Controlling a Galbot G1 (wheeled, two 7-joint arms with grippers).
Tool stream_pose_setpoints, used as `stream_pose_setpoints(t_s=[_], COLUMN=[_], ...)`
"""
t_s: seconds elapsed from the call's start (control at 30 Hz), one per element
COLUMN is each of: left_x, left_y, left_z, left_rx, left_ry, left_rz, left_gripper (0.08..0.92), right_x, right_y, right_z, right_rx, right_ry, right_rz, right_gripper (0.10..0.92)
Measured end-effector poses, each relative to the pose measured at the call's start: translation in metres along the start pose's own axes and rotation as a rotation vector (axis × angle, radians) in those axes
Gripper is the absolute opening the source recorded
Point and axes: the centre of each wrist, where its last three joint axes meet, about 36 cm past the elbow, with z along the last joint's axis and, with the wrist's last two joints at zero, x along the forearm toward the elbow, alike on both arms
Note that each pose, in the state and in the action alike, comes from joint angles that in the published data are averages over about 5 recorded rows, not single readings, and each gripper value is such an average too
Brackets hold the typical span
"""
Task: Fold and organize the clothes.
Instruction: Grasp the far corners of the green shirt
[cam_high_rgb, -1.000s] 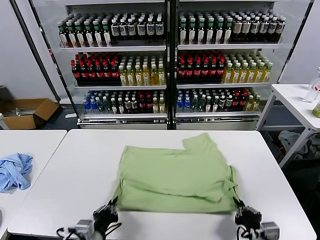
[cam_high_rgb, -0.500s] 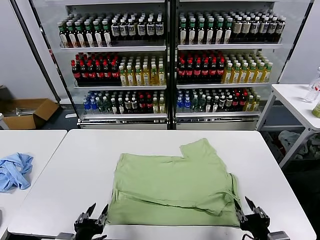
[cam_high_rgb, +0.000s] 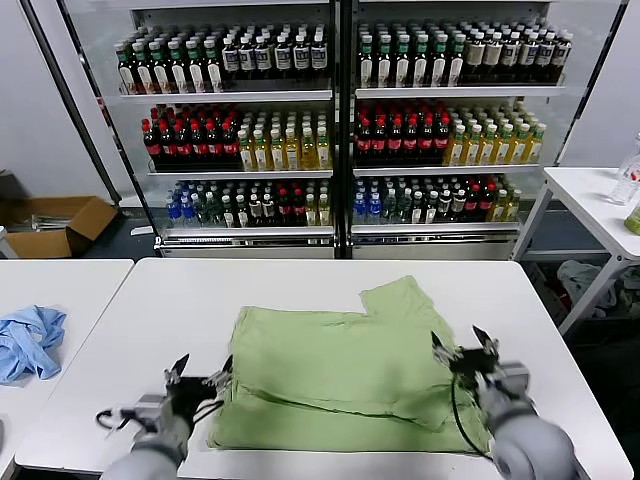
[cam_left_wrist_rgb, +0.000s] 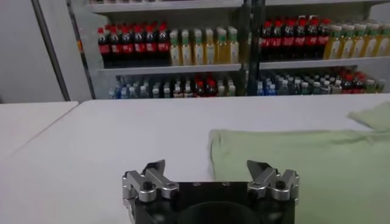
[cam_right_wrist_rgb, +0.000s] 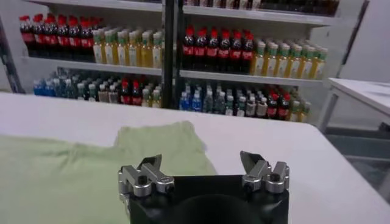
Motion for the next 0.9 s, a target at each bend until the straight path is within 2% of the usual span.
stream_pose_setpoints(t_s=[0.27,0.47,0.7,0.8,0.9], left_x=[-0.077,-0.119,-0.144,-0.148,-0.15], left_y=[-0.012,-0.021,-0.023,-0.023,-0.023], left_z=[-0.018,-0.03,-0.034,-0.034,-0.033], left_rx=[-0.019,-0.027,-0.021,-0.015,-0.008], left_ry=[0.019,0.039,0.086,0.104,0.118], left_rz=[0.004,0.008,0.012,0.026,0.038], left_gripper=[0.823,0.822,0.812,0.753,0.667], right_x=[-0.079,-0.127,-0.163,-0.172,-0.177], right_y=[0.001,0.007,0.015,0.017,0.017], right_z=[-0.025,-0.036,-0.03,-0.027,-0.024], right_rx=[-0.004,-0.002,0.0,-0.004,-0.01], right_ry=[0.048,0.105,0.18,0.203,0.219], right_rz=[-0.011,-0.012,-0.016,-0.015,-0.013], right_gripper=[0.822,0.823,0.823,0.794,0.717])
